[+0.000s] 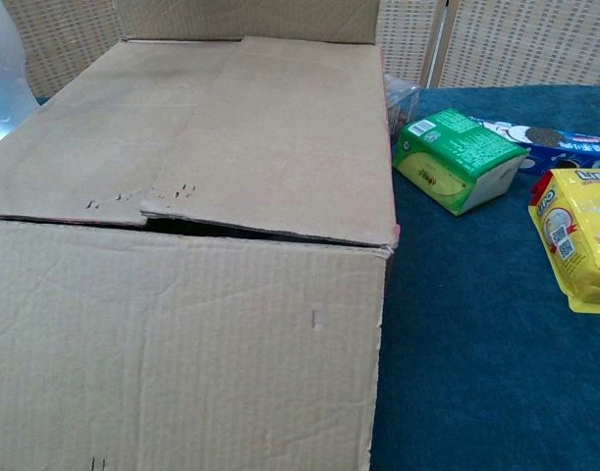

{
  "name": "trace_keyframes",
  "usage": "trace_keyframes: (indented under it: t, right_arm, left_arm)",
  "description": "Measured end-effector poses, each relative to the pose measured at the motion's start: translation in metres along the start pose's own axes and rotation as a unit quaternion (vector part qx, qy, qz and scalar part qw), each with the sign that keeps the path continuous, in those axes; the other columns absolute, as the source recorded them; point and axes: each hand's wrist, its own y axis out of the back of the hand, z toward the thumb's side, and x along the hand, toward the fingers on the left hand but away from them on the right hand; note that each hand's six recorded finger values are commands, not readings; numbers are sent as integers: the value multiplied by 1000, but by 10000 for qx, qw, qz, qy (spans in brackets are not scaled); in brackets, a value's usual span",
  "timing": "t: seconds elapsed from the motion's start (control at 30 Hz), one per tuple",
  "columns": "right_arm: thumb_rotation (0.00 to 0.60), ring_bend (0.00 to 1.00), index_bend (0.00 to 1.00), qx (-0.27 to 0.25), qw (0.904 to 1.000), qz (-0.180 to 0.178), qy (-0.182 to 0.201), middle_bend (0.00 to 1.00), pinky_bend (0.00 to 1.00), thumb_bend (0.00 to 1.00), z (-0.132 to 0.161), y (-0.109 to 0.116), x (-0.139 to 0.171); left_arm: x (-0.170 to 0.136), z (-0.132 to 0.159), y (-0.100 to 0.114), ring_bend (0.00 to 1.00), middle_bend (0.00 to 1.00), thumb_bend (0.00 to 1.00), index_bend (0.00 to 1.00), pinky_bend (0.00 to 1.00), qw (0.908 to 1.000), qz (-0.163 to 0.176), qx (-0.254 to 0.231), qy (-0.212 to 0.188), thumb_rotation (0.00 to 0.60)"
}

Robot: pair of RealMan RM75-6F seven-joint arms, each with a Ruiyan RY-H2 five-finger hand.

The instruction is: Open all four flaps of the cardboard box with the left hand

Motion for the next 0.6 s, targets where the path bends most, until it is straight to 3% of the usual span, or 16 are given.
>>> trace_keyframes:
  t: [0.37, 0.6]
  right_arm:
    - [600, 0, 0, 19, 9999, 79, -85, 0, 161, 0, -2, -4, -3]
    - [600, 0, 0, 8, 9999, 73, -124, 0, 162, 0, -5, -3, -3]
  left_arm:
    - [60, -10, -3, 0, 0, 0, 2, 23, 9984, -71, 52, 559, 600]
    - [78, 1, -17, 0, 0, 0, 0, 34, 9988, -124, 58, 468, 600]
